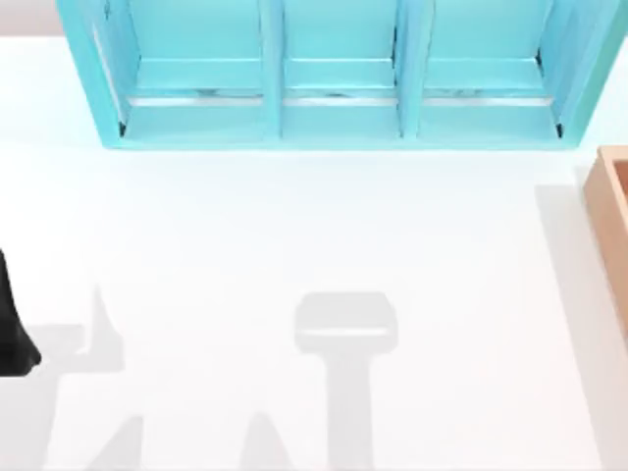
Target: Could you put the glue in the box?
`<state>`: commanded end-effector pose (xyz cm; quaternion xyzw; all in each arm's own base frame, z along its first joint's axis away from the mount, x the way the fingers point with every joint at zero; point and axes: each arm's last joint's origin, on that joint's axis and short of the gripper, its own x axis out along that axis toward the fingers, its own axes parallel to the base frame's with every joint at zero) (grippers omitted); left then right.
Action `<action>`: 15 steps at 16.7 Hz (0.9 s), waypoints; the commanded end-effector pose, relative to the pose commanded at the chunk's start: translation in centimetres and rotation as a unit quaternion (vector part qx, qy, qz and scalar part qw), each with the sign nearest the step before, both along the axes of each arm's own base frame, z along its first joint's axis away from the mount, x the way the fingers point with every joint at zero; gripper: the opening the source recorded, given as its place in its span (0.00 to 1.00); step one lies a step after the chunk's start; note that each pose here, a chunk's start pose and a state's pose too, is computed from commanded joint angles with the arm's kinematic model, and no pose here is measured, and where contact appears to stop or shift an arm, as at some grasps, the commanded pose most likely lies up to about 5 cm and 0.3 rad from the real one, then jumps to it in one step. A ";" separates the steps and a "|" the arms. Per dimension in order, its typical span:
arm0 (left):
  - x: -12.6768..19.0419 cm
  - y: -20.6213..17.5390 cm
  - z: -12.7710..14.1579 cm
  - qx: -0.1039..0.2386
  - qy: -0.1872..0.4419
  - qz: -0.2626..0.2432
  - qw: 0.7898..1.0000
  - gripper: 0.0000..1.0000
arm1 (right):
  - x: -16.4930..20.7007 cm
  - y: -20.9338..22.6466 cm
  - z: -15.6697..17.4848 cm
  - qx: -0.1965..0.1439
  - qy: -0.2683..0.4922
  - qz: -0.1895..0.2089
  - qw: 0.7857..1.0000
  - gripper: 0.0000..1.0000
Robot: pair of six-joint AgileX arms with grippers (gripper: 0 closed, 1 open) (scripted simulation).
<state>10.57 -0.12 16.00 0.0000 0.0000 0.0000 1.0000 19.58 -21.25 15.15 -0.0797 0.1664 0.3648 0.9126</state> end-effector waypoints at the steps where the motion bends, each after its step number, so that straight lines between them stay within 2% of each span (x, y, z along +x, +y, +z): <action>1: 0.0 0.0 0.0 0.000 0.000 0.000 1.000 1.00 | -0.1 0.0 0.0 0.000 0.000 -0.001 1.000 0.00; 7: 0.0 0.0 0.0 0.000 0.000 0.000 1.000 1.00 | 0.1 0.0 -0.3 0.003 0.003 0.000 1.000 0.00; 15: 0.0 0.0 0.0 0.000 0.000 0.000 1.000 1.00 | 2.2 1.9 -2.6 0.002 0.007 -0.003 1.000 0.00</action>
